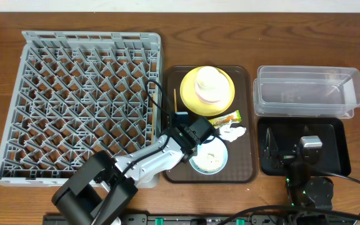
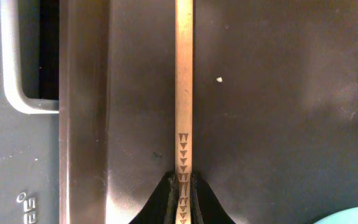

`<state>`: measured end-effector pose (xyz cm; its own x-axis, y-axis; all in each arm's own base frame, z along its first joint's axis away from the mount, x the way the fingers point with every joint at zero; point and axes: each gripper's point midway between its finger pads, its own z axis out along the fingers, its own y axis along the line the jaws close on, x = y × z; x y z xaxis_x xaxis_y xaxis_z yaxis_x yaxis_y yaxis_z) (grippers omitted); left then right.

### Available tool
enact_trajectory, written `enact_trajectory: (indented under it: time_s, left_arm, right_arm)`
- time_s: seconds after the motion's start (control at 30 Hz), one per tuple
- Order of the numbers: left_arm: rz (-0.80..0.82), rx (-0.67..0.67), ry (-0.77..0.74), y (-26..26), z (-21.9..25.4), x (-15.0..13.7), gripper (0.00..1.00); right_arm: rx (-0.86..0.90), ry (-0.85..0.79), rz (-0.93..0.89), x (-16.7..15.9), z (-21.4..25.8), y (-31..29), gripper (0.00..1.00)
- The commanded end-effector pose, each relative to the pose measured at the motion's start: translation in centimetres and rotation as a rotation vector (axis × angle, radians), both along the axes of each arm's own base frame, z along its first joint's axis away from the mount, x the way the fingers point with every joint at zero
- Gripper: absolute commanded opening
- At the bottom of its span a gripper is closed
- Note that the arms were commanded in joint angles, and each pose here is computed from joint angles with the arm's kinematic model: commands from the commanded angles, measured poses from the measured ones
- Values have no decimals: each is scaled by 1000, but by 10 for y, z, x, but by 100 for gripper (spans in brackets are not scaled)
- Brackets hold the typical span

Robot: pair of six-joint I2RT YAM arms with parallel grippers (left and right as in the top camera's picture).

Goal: Sort waste into correct bins and load items into the dishwasher
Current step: 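Close the left gripper on the second chopstick and lift it, then carry the second chopstick into the dish rack and release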

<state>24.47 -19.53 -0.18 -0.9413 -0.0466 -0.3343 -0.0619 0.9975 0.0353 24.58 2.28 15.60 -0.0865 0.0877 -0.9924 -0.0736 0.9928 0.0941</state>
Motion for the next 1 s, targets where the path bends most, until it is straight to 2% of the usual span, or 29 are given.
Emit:
enact_trajectory:
  time_s: [0.0,0.2,0.3,0.53,0.63,0.8,0.97]
  left_arm:
    - [-1,6,90,6,-17,-19,8]
    - [-12,5,82,5,-14,-17,8]
    - [-38,4,42,1,4,-8,7]
    - [-22,-77,-182,1,79,16,8]
    - [-112,-94,-281,5,118,20,8]
    - [-103,35,-387,44,148,27,7]
    - [-85,150,-379,79,151,36,8]
  right_arm:
    - [-9,2,8,0,-1,2,99]
    - [-9,2,8,0,-1,2,99]
    - [-9,2,8,0,-1,2,99]
    - [-9,2,8,0,-1,2,99]
    - [-9,2,8,0,-1,2,99]
    - [-9,2,8,0,-1,2,99]
    - [-9,2,8,0,-1,2,99]
